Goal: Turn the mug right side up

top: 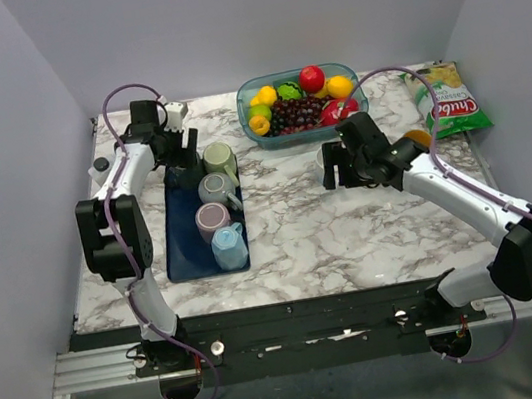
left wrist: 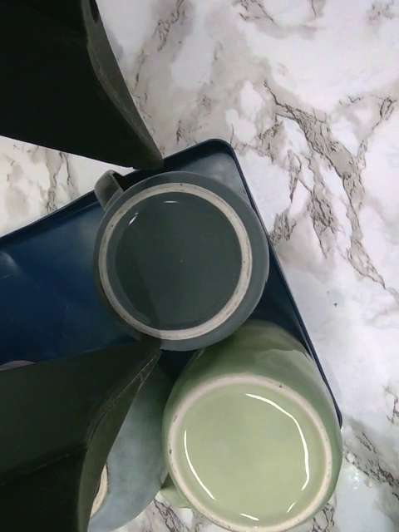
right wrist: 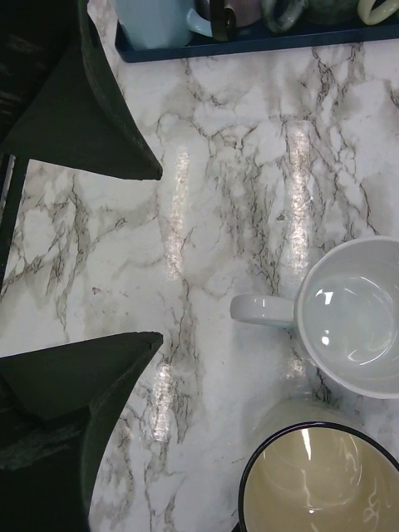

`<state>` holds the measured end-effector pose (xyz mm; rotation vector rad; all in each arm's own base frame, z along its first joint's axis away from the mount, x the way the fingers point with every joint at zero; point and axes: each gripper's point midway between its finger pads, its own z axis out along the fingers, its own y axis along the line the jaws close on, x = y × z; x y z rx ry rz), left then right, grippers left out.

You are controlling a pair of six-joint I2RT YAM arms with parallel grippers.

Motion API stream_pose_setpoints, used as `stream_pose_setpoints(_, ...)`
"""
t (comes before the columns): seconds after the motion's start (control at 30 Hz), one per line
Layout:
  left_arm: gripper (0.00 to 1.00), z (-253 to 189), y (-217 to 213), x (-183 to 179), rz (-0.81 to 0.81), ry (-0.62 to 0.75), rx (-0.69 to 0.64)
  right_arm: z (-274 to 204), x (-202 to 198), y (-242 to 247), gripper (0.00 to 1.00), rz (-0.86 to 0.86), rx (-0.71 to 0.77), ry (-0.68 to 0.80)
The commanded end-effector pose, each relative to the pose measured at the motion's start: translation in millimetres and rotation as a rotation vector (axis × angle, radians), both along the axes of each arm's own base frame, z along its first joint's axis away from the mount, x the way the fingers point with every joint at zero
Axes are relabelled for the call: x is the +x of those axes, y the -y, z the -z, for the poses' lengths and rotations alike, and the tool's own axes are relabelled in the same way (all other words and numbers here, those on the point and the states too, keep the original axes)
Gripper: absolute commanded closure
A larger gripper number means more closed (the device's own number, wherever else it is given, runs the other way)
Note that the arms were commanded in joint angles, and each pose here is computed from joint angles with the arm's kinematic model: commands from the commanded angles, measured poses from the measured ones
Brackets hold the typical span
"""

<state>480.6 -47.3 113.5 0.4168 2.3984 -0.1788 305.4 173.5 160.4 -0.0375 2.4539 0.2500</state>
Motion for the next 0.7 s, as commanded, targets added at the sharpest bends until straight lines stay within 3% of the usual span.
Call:
stream_pose_setpoints(0.0, 0.09, 15, -5, 1, 0.028, -0.054, 0.001, -6, -1, -6, 0.20, 0.002, 0.019, -0.028)
stream_pose_setpoints(0.3, 0.05, 26, -12, -13, -0.037, -0.113, -0.020, -3, -1, -9, 0.21, 0.001, 0.026, -0.038)
stream_pose_setpoints(0.4, 0.04, 21, -24, -15, -0.126, -0.084, 0.009, -1, -3, -9, 0.21, -0.004, 0.032, -0.039)
stream_pose_setpoints(0.53, 0.01, 9, -26, -14, -0.156, 0.000, 0.004, 0, -6, -8, 0.21, -0.011, 0.038, -0.034)
stream_pose_setpoints(0.67, 0.01, 9, -24, -22, -0.145, -0.003, -0.003, 2, -10, -7, 0.21, -0.014, 0.041, -0.035)
